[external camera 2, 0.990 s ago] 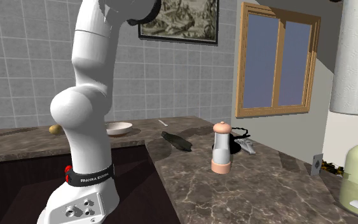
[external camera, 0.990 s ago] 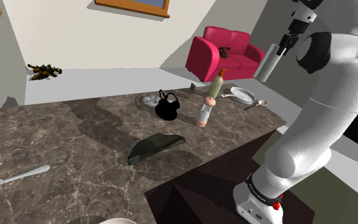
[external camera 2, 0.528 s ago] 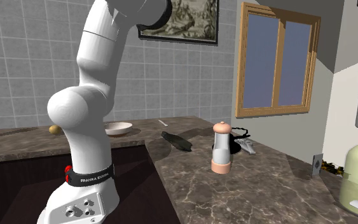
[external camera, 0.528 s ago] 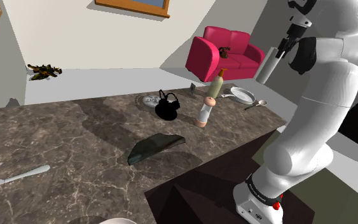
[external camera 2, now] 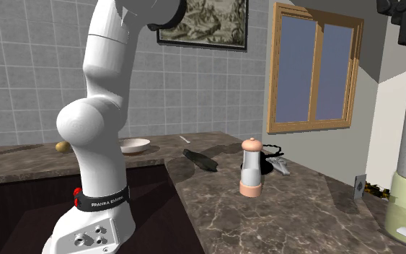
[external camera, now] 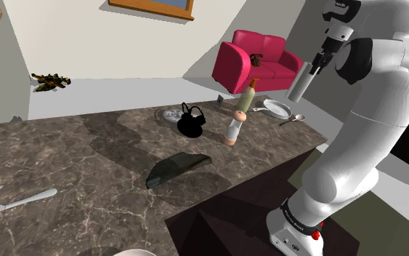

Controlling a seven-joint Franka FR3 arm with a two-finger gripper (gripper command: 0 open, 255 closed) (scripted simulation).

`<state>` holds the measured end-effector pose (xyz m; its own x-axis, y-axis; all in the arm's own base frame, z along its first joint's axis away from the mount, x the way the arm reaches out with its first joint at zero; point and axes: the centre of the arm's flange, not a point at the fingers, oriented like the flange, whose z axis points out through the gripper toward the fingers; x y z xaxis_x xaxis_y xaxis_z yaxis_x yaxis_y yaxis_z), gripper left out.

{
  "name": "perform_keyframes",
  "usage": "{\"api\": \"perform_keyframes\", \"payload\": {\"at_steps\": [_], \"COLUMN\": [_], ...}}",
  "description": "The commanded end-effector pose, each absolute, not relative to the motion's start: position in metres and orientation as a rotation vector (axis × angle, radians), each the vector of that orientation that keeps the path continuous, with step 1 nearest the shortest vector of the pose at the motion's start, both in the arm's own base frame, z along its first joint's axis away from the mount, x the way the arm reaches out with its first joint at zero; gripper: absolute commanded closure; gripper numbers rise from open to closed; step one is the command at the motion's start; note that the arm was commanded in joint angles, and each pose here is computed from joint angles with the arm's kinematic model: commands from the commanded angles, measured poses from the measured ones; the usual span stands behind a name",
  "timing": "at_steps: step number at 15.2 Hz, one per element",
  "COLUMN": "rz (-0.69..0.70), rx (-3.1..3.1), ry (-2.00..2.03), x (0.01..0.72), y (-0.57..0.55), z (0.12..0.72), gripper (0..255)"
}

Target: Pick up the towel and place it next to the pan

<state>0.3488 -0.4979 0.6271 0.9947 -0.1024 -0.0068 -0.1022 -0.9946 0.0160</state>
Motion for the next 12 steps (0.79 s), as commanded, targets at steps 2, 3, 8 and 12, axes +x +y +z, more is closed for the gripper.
{"api": "perform_keyframes", "payload": {"at_steps": [2,3,8,12], "rz": [-0.011,-0.011,-0.011,-0.011], "rx": [3.121,3.121,3.121,3.121], "ry": [-0.160,-0.160,-0.160,-0.160], "x": [0.349,0.349,0.349,0.349], "y": [-0.499,-0.499,-0.499,-0.499], "z": [0.611,0.606,0.579,0.558], "gripper": [255,255,255,255]}}
